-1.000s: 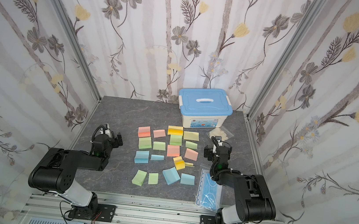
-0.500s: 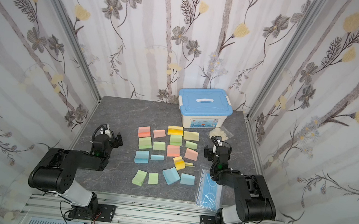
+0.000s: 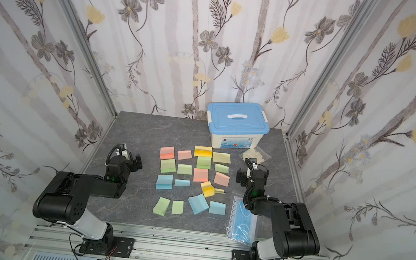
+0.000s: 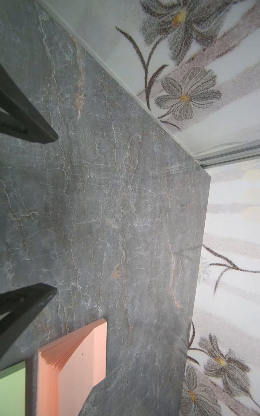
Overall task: Tear off pages from different memo pads
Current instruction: Reset both arms
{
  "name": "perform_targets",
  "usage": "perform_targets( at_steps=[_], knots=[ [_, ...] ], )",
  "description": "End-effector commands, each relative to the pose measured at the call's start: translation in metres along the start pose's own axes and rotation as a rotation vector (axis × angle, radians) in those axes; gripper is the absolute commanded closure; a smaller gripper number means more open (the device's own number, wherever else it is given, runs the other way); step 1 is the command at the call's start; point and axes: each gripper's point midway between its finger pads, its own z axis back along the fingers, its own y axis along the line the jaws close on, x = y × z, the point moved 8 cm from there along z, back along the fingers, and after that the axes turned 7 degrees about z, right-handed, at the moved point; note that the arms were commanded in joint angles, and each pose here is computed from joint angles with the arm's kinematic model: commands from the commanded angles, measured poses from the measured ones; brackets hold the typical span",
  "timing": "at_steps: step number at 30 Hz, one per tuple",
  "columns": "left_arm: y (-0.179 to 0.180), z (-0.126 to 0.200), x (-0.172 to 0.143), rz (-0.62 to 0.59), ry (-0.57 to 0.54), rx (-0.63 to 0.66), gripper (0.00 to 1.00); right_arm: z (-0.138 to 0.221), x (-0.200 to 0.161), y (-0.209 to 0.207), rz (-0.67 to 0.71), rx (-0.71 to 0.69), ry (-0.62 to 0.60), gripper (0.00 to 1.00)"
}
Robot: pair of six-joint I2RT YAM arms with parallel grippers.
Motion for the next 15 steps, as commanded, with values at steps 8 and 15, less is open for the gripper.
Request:
perform_targets(
  at_steps=[8,15],
  knots=[
    [-0.0010,-0.0006,0.0038,0.009,-0.017,-0.004,0.00,-0.0005,0.0038,-0.0007,-0.002,-0.001,-0.015,0.00],
    [-0.0009,-0.0005,0.0038,0.009,-0.017,-0.003,0.00,-0.0005,0.0038,-0.0006,-0.002,-0.001,-0.015,0.00]
  ],
)
